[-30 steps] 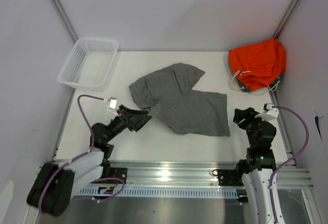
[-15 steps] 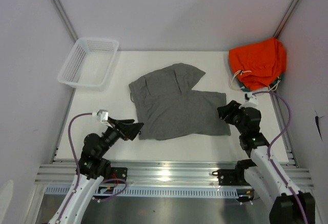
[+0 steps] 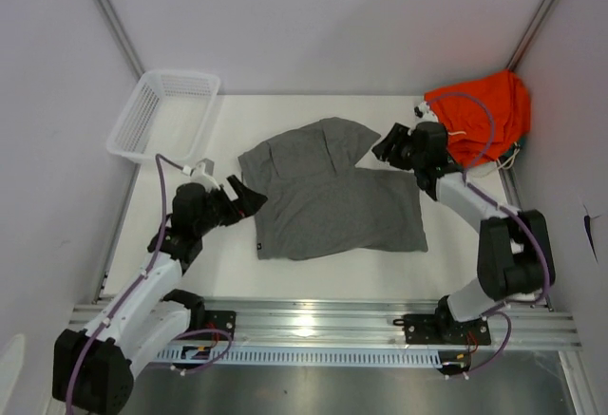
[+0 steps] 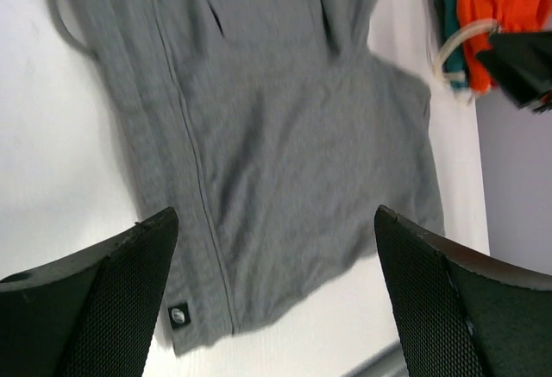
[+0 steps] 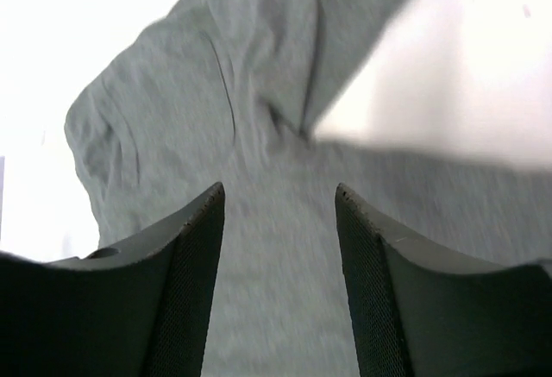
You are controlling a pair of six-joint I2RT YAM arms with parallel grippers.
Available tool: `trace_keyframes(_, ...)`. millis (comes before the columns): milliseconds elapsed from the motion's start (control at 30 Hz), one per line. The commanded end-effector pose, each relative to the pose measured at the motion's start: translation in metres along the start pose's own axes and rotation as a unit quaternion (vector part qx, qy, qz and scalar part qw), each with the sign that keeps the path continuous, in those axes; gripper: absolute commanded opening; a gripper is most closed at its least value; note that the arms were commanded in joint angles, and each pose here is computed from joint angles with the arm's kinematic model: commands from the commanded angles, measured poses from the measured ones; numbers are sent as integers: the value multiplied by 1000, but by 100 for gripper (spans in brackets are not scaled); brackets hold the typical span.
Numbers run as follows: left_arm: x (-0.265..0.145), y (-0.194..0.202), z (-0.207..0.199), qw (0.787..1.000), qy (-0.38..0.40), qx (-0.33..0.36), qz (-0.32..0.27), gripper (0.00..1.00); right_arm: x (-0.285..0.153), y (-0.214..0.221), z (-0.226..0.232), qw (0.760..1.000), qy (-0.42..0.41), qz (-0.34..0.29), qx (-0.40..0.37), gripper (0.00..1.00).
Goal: Fold and stack the shorts
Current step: Flatten the shorts out
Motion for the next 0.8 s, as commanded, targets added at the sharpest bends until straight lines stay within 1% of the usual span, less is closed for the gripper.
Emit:
trace_keyframes(0, 2, -43, -10, 998, -24, -5, -59, 96, 38, -13, 0, 1000, -1, 22, 5, 56)
trace_keyframes(33, 3, -48, -7, 997, -34, -11, -62, 96, 47, -31, 5, 1000, 3, 6, 1, 56)
trace_keyframes(67, 5, -63, -7, 996, -42, -19, -74, 97, 55, -30, 2, 1000, 17, 21, 1, 57)
trace_keyframes(100, 6, -68, -6, 996, -49, -22, -73, 97, 71, -19, -8, 998, 38, 49, 7, 59)
trace_keyframes(133, 8, -70, -1, 995, -67, -30, -67, 97, 79, -33, -6, 998, 45, 36, 5, 60)
trace_keyframes(167, 8, -85, -7, 994, -68, -30, -81, 98, 86, -31, -11, 997, 57, 47, 11, 60)
trace_keyframes(233, 17, -92, 1, 992, -95, -39, -71, 98, 103, -23, -23, 994, 80, 66, 19, 59)
trace_keyframes(300, 27, -94, 8, 992, -105, -48, -58, 98, 113, -28, -27, 994, 82, 66, 30, 57)
trace_keyframes(333, 31, -98, 9, 991, -104, -50, -62, 99, 121, -21, -32, 993, 86, 75, 34, 57)
trace_keyframes(500, 48, -110, 21, 990, -108, -72, -57, 99, 145, -17, -47, 990, 102, 80, 57, 58)
trace_keyframes(533, 54, -108, 27, 990, -112, -79, -45, 99, 149, -15, -49, 990, 101, 80, 60, 58)
trace_keyframes(567, 57, -108, 28, 990, -112, -80, -42, 99, 155, -9, -55, 988, 106, 87, 64, 58)
trace_keyframes(700, 67, -113, 31, 989, -115, -81, -37, 99, 170, -8, -61, 988, 114, 77, 73, 58)
trace_keyframes(767, 73, -116, 34, 988, -121, -85, -34, 99, 178, -3, -66, 986, 120, 81, 82, 58)
Point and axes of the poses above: each gripper's point midway between its finger pads, its own x axis out along the fingers, its own z axis along the line the jaws close on, y = z × x, the point moved 7 cm from there along -x, back along the fingers, and after that the axes turned 7 degrees about -x, right-handed, at the moved point
